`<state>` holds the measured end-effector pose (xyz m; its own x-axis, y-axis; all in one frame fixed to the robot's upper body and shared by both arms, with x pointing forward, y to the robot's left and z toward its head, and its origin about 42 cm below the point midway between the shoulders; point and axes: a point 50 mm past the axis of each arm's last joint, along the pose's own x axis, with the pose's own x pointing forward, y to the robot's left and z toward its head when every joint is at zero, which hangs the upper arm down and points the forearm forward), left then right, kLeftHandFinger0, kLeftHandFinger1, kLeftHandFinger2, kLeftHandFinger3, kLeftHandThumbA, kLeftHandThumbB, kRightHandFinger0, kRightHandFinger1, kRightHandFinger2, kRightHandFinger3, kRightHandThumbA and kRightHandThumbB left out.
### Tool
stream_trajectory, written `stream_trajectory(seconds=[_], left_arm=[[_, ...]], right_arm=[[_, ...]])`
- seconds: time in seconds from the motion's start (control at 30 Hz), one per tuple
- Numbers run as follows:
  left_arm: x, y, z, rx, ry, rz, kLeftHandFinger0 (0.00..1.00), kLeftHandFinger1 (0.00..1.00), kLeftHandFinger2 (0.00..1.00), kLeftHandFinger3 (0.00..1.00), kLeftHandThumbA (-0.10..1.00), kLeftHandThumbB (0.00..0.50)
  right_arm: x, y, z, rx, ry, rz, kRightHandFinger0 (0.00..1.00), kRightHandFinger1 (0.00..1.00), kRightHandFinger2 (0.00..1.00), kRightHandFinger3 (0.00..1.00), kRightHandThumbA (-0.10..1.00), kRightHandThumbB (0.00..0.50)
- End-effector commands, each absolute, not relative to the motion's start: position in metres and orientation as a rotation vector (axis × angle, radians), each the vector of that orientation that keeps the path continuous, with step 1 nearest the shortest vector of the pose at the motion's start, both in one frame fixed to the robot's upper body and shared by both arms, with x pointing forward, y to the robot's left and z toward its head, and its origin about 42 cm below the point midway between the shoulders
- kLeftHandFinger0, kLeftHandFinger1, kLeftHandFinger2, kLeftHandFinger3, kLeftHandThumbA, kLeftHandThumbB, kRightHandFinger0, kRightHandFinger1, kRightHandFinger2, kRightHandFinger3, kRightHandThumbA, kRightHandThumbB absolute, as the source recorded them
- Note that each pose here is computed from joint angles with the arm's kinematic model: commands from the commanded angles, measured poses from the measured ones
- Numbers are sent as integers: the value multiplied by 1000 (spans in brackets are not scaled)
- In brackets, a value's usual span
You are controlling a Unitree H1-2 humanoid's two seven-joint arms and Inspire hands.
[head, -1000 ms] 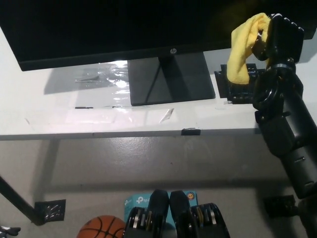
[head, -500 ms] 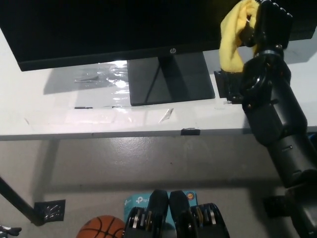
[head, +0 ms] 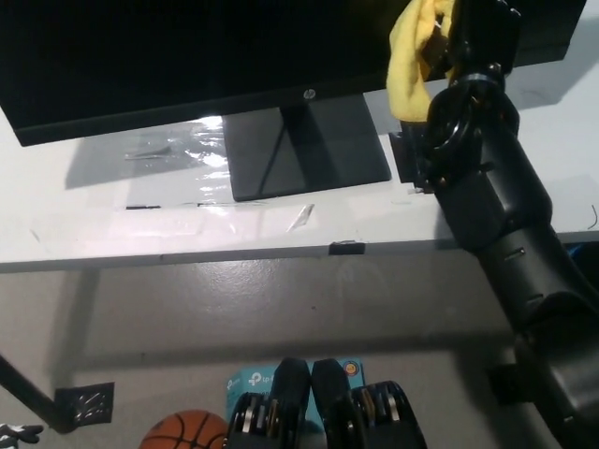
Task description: The robot uses its right hand to pick up the cloth kept in the middle of the desk and use it to wipe the monitor in the middle of the desk by swiping its screen twice
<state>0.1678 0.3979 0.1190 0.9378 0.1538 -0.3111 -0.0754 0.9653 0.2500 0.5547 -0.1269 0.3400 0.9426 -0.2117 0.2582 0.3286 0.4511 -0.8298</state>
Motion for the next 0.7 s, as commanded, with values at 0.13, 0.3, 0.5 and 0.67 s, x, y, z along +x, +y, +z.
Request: stream_trajectory(seconds=[0.13, 0.3, 0.5, 0.67], left_arm=[[174, 399, 133, 286, 313, 88, 493, 506, 668, 858, 320, 190], [174, 399, 131, 291, 309, 87, 489, 491, 640, 828, 309, 192], [173, 398, 131, 306, 317, 82, 534, 542, 707, 844, 345, 192], [173, 398, 129, 302, 307, 67, 533, 543, 677, 844, 360, 203]], right_arm=[[539, -28, 435, -1001, -376, -268, 0, 0, 296, 944, -100, 158], [527, 3, 439, -1011, -439, -229, 0, 0, 272, 479, -100, 202], [507, 41, 445, -1016, -496, -153, 0, 0, 273, 350, -100, 149], [495, 60, 447, -973, -523, -115, 0, 0, 332, 390, -100, 153]])
